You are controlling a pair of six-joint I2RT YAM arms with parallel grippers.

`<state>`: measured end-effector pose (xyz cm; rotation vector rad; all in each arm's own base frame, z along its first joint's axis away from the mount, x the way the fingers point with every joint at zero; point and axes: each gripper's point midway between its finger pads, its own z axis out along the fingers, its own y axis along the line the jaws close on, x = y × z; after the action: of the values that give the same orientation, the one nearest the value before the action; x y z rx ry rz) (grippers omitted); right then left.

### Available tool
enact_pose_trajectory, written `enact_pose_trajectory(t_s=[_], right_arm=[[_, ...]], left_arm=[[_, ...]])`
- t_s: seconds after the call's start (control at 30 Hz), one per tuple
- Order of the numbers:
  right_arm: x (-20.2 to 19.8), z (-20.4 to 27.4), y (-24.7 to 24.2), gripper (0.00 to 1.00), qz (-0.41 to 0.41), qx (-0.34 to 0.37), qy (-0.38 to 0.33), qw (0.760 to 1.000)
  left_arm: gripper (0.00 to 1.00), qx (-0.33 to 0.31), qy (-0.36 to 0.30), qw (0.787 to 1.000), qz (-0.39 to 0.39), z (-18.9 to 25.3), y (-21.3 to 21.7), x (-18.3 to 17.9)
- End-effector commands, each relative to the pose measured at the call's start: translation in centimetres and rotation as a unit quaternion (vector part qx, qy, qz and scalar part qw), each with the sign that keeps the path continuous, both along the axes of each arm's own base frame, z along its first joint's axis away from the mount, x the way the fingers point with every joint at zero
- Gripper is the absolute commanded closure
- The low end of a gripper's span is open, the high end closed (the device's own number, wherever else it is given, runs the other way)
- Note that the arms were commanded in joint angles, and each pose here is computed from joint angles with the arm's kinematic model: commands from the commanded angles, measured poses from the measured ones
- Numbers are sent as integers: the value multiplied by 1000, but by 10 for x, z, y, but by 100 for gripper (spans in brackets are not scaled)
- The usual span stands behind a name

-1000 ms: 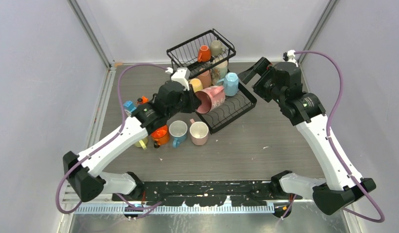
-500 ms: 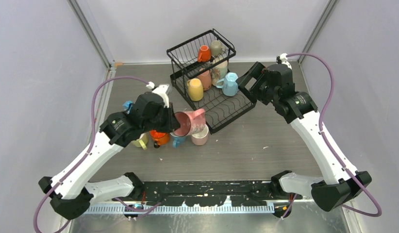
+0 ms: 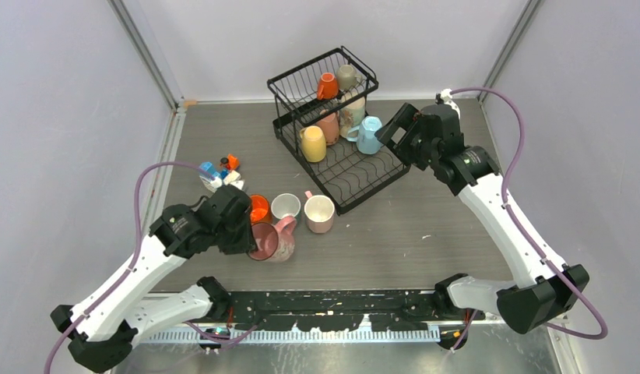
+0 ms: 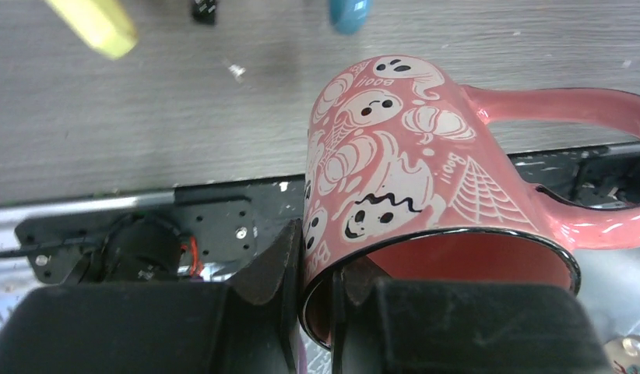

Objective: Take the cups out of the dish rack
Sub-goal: Place the cup at the center of the board.

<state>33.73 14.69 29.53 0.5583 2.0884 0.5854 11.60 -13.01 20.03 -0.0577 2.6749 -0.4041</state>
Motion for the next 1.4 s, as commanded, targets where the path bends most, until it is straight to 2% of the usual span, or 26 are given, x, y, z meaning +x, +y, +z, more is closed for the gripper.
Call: enact_pose_trajectory(t_s=[0.0,0.57,0.8,1.1,1.33,1.37], right_arm=[[9,0,2,0,2,-3,-15,1000],[7,-17,8,0,15,0,1,1000],[5,-20,9,0,20,1,5,1000],[5,-26,11,0,24,4,12,1000],[3,-28,12,0,25,5,18,1000],[3,-29,12,0,25,5,19,999]], left_arm=[[100,-13,-1,996,91,-3,18,-5],[100,57,49,970,230,-71,32,4],[100,53,34,957,284,-81,34,15],[100,39,66,943,324,-104,29,10],[100,13,71,943,324,-113,18,12],[96,11,74,944,323,-114,17,12]])
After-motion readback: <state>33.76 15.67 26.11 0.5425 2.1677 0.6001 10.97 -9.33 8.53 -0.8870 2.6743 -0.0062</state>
